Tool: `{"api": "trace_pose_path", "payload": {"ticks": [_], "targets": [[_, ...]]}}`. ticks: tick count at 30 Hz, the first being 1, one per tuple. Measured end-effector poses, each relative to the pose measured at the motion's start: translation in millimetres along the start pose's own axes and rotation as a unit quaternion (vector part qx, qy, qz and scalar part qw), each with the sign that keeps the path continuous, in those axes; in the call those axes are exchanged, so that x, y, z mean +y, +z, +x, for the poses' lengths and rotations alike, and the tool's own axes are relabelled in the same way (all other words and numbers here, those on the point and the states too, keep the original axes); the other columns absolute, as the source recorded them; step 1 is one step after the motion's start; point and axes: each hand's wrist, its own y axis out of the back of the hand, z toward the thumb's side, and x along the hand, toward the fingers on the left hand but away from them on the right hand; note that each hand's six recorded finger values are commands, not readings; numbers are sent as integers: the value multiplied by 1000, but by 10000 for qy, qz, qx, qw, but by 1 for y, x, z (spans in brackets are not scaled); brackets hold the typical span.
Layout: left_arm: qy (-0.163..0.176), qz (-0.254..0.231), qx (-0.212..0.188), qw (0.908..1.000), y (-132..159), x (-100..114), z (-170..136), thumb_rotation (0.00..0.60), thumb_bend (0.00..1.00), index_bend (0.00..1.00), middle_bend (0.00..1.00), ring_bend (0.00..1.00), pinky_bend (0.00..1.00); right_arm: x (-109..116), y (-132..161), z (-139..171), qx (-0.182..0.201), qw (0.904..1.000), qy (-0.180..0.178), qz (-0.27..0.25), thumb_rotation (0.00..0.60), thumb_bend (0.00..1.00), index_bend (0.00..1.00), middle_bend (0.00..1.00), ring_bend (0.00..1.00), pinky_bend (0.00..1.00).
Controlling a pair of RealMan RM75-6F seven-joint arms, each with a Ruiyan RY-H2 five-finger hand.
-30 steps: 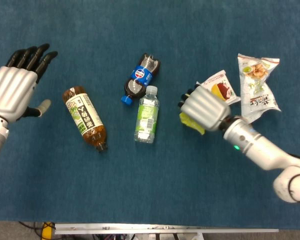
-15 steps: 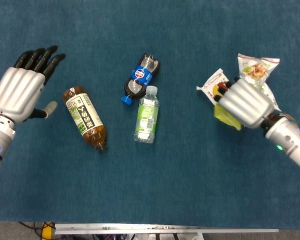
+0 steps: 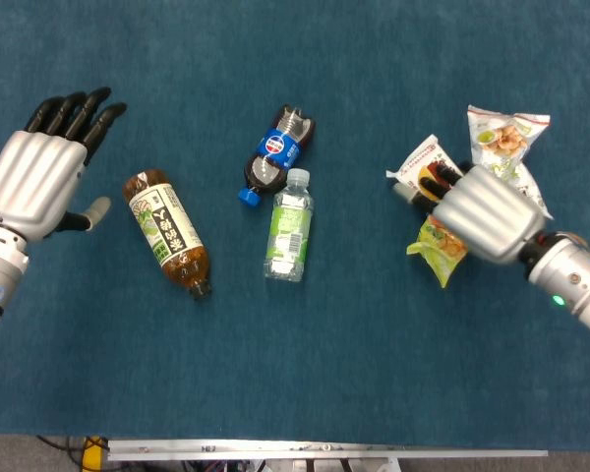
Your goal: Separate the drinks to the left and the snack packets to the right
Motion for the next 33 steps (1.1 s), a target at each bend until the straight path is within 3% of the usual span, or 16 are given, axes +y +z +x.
{"api": "trace_pose_path", "payload": {"ticks": [10, 33], "targets": [[18, -5, 118, 9999, -6, 1, -8, 600, 284, 0, 0, 0, 70, 22, 39, -36, 573, 9971, 159, -484, 600, 97, 117, 331, 254, 443], [17, -38, 210, 9998, -18, -3, -10, 600, 284, 0, 0, 0, 70, 10, 94, -84, 621, 9964, 572, -119, 600, 96, 104, 334, 255, 443]]}}
